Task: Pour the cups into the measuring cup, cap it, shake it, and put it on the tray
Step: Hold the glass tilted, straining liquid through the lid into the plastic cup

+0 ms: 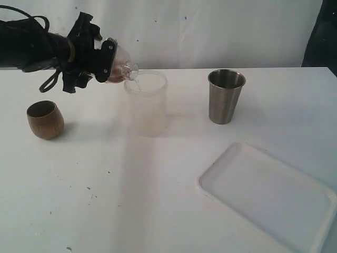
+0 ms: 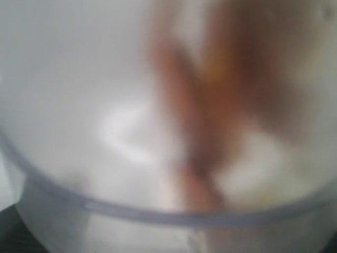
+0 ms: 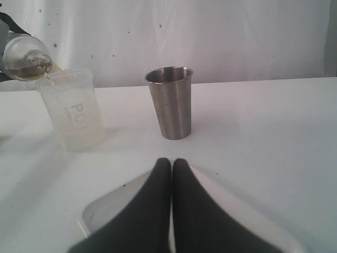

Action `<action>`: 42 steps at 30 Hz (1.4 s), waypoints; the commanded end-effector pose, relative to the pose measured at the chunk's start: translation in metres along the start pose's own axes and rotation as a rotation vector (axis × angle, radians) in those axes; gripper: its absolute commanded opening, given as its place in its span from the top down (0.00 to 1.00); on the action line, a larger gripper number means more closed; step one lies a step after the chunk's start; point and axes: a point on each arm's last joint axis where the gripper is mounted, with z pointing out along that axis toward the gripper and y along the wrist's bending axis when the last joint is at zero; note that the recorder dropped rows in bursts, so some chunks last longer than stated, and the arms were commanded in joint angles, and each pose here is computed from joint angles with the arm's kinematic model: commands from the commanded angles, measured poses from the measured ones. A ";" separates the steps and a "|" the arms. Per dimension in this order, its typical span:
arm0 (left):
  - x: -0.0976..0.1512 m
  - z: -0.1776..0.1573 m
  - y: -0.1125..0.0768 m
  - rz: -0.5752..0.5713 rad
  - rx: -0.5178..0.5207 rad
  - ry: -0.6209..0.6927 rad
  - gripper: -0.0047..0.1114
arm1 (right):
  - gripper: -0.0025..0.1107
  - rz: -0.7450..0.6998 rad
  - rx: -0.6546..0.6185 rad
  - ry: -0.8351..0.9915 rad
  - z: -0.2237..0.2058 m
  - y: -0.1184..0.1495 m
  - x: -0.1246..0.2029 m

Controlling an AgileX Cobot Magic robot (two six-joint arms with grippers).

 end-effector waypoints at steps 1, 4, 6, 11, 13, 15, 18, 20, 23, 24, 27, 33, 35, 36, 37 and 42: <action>-0.001 -0.009 0.022 0.006 -0.087 -0.028 0.96 | 0.98 0.001 -0.001 -0.007 0.000 0.000 0.001; 0.000 -0.010 0.031 0.004 -0.113 -0.024 0.96 | 0.98 0.001 -0.001 -0.007 0.000 0.000 0.001; 0.001 -0.010 0.035 0.005 -0.128 -0.022 0.96 | 0.98 0.001 -0.001 -0.007 0.000 0.000 0.001; 0.002 -0.007 0.041 0.079 -0.148 -0.012 0.96 | 0.98 0.001 -0.001 -0.007 0.000 0.000 0.001; 0.002 -0.007 0.041 0.148 -0.151 -0.004 0.96 | 0.98 0.001 -0.001 -0.007 0.000 0.000 0.001; 0.002 -0.007 0.042 0.202 -0.154 0.003 0.96 | 0.98 0.001 -0.001 -0.007 0.000 0.000 0.001; 0.001 -0.007 0.042 0.213 -0.163 -0.007 0.96 | 0.98 0.001 -0.001 -0.007 0.000 0.000 0.001; 0.000 -0.007 0.043 0.214 -0.172 -0.020 0.96 | 0.98 0.001 -0.001 -0.007 0.000 0.000 0.001; -0.001 -0.007 0.043 0.239 -0.179 -0.025 0.96 | 0.98 0.001 -0.001 -0.007 0.000 0.000 0.001; -0.002 -0.007 0.044 0.258 -0.183 -0.029 0.96 | 0.98 0.001 -0.001 -0.007 0.000 0.000 0.001; -0.003 -0.007 0.044 0.301 -0.194 -0.038 0.96 | 0.98 0.001 -0.001 -0.007 0.000 0.000 0.001; -0.005 -0.008 0.046 0.355 -0.216 -0.055 0.96 | 0.98 0.001 -0.001 -0.007 0.000 0.000 0.001; -0.005 -0.007 0.049 0.354 -0.222 -0.050 0.96 | 0.98 0.001 -0.001 -0.007 0.000 0.000 0.001; -0.003 -0.006 0.052 0.353 -0.224 -0.037 0.96 | 0.98 0.001 -0.001 -0.007 0.000 0.000 0.001; -0.002 -0.005 0.054 0.351 -0.223 -0.025 0.96 | 0.98 0.001 -0.001 -0.007 0.000 0.000 0.001; -0.003 -0.003 0.061 0.352 -0.258 -0.036 0.96 | 0.98 0.001 -0.001 -0.007 0.000 0.000 0.001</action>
